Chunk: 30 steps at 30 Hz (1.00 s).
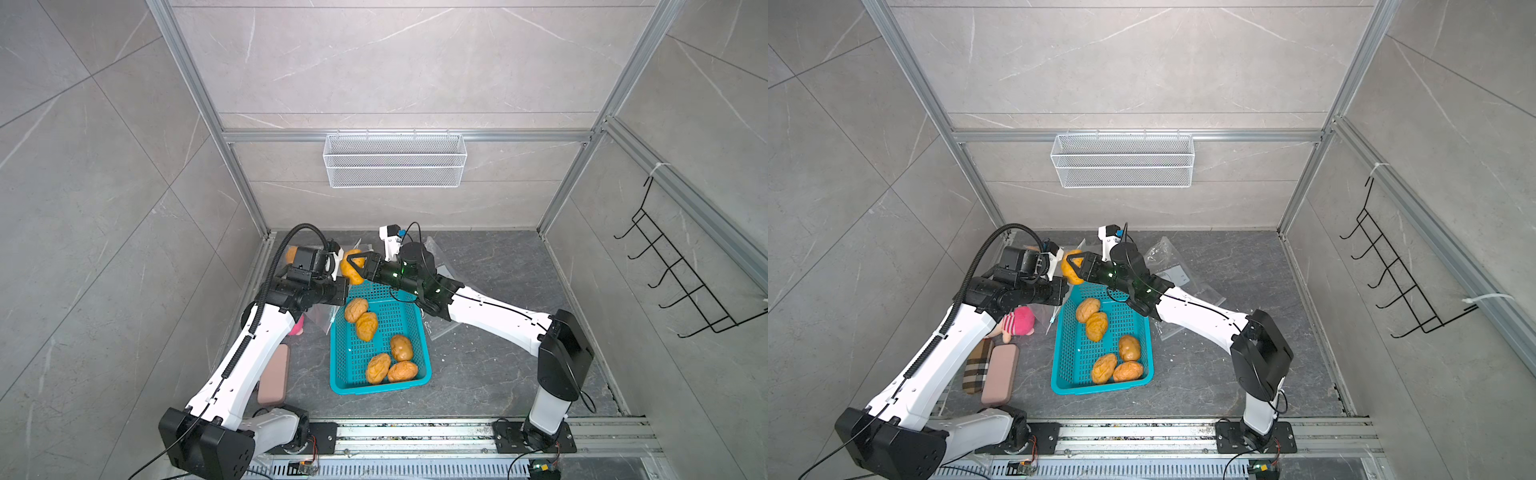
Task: Put the potatoes into a zipper bag and zip it
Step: Place the potato into the zipper food storage bag.
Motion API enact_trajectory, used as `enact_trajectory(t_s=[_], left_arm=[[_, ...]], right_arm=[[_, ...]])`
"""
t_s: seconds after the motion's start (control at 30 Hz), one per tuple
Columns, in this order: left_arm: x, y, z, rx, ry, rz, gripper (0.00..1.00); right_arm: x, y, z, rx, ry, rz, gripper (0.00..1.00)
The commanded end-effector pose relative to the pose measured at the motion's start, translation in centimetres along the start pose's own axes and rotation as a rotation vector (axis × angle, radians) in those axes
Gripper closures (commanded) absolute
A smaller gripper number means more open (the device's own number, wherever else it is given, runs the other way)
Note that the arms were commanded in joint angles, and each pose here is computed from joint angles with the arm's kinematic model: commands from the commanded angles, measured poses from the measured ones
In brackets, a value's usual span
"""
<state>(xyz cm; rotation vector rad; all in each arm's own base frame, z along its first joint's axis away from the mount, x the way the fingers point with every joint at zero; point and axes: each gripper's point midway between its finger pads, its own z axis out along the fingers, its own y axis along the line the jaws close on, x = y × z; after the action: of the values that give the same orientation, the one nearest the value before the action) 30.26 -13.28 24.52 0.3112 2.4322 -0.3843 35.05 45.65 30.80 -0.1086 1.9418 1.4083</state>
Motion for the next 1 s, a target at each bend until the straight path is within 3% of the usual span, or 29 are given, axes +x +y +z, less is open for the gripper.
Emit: enact_trajectory(t_s=[0.0,0.2,0.57,0.97], left_arm=[[-0.8,-0.5,-0.8,0.018,-0.047,0.008,1.0],[-0.9,-0.3,-0.8,0.01,-0.05,0.005,1.0],[-1.0,-0.1,-0.8,-0.003,-0.058,-0.001,1.0],[-1.1,-0.5,-1.1,0.015,-0.065,0.001,1.0]], right_arm=[[1.1,-1.1,0.4,0.056,0.052,-0.018,0.63],[2.1,-3.1,-0.3,0.165,0.082,-0.061,0.63],[3.8,-3.7,-0.1,0.239,0.15,-0.119,0.6],[2.8,-4.9,0.8,0.42,0.147,-0.055,0.52]])
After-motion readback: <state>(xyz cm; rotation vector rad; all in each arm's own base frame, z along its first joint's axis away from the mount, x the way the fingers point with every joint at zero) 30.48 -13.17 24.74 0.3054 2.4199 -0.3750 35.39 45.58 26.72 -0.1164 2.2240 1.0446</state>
